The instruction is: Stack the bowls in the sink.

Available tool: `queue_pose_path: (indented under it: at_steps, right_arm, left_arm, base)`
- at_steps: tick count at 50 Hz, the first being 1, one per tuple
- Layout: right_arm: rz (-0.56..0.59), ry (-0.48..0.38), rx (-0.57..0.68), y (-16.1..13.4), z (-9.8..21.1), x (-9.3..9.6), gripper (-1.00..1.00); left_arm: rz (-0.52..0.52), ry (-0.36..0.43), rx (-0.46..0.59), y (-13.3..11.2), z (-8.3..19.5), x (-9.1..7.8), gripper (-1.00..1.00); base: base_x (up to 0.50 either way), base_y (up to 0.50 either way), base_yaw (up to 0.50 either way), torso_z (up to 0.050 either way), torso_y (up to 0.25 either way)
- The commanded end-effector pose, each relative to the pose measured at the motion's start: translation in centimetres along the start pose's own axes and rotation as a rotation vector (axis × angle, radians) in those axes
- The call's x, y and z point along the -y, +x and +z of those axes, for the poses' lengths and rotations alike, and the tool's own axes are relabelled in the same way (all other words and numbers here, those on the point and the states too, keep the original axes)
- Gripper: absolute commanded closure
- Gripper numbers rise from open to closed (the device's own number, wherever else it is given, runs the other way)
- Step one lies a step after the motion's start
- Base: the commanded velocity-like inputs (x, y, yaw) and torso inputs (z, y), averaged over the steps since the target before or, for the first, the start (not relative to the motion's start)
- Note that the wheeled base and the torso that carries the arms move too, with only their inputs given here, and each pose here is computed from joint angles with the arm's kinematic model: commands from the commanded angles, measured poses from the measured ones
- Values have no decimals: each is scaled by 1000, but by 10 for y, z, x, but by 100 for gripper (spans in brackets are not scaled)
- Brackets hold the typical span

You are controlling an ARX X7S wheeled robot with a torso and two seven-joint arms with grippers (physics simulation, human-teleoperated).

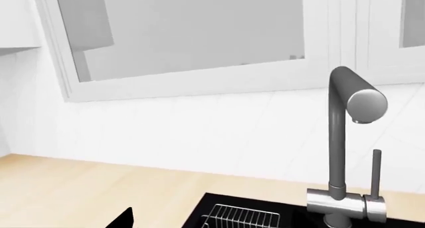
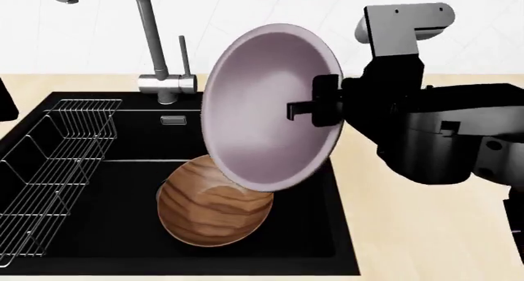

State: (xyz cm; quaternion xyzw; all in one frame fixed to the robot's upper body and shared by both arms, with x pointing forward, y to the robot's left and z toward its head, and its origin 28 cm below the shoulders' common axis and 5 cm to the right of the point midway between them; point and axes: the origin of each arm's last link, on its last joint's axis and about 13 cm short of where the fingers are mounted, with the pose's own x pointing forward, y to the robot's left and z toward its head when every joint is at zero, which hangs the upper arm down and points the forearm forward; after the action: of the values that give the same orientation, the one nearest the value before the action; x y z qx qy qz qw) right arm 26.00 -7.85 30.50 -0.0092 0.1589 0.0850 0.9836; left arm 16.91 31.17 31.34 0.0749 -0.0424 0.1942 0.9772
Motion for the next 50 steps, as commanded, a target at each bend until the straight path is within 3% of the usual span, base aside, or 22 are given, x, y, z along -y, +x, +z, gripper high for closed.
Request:
queue_pose_path:
  at_steps: [1,26,39,50]
  right_arm:
    - [42,-18,-90,17,7,-17,100]
    - [126,-23,-277,66,-21,-45,100]
    - [208,84,-303,79,-23,-50,100]
    - [169,157,-334,110,-32,-42,100]
  left_arm:
    - [5,-13,5,1,0,-1,-100]
    - [3,-20,0,2,-3,-1,-100]
    - [-7,-5,-14,4,-6,1,-100]
    - [-16,5,-24,6,-8,3,-100]
  base:
    - [0,0,0,0,0]
    - [0,0,0,0,1]
    - [0,0,0,0,1]
    - [0,0,0,1,0]
